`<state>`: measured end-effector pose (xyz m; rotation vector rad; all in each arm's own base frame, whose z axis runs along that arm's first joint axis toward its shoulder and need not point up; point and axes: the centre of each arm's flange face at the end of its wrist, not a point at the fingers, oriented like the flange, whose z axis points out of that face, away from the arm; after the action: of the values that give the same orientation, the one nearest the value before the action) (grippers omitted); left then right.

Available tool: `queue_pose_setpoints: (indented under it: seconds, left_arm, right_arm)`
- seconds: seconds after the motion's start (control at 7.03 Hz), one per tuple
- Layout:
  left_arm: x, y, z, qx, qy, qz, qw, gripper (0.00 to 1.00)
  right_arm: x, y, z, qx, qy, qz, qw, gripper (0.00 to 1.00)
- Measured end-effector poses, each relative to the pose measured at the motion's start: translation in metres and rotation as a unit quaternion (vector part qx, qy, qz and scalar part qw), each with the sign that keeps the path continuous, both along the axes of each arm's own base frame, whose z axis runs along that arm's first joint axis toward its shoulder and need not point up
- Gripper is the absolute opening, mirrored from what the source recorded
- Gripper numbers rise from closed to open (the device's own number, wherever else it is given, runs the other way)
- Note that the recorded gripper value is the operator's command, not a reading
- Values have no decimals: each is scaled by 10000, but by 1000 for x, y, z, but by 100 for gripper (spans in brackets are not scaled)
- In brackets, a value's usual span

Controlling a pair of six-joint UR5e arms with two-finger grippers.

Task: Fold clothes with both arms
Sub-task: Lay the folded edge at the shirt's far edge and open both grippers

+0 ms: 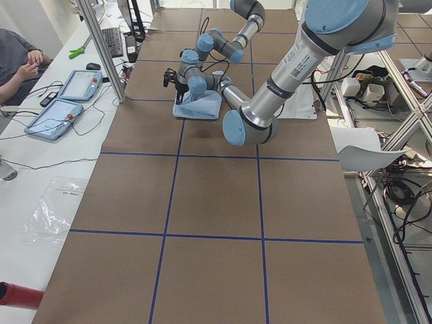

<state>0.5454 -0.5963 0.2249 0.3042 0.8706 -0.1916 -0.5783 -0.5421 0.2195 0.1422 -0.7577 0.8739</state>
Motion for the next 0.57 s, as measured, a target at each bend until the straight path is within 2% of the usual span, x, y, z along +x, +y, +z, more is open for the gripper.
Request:
queue_pose_setpoints:
  seconds: [0.14,0.28,0.43,0.57]
  left_arm:
    - [1,-3,5,16,-48,7,10000,0]
    - [1,-5,9,21,-80,1,10000,27]
    - [-1,-7,11,17,-93,-13,10000,99]
    - [-4,-9,14,15,-89,-26,10000,100]
  right_arm:
    - [0,-4,3,32,0,-16,10000,0]
    - [0,-7,6,68,0,-39,10000,28]
    - [0,-10,9,118,34,-98,9999,99]
    - [1,-13,7,238,103,-259,9993,100]
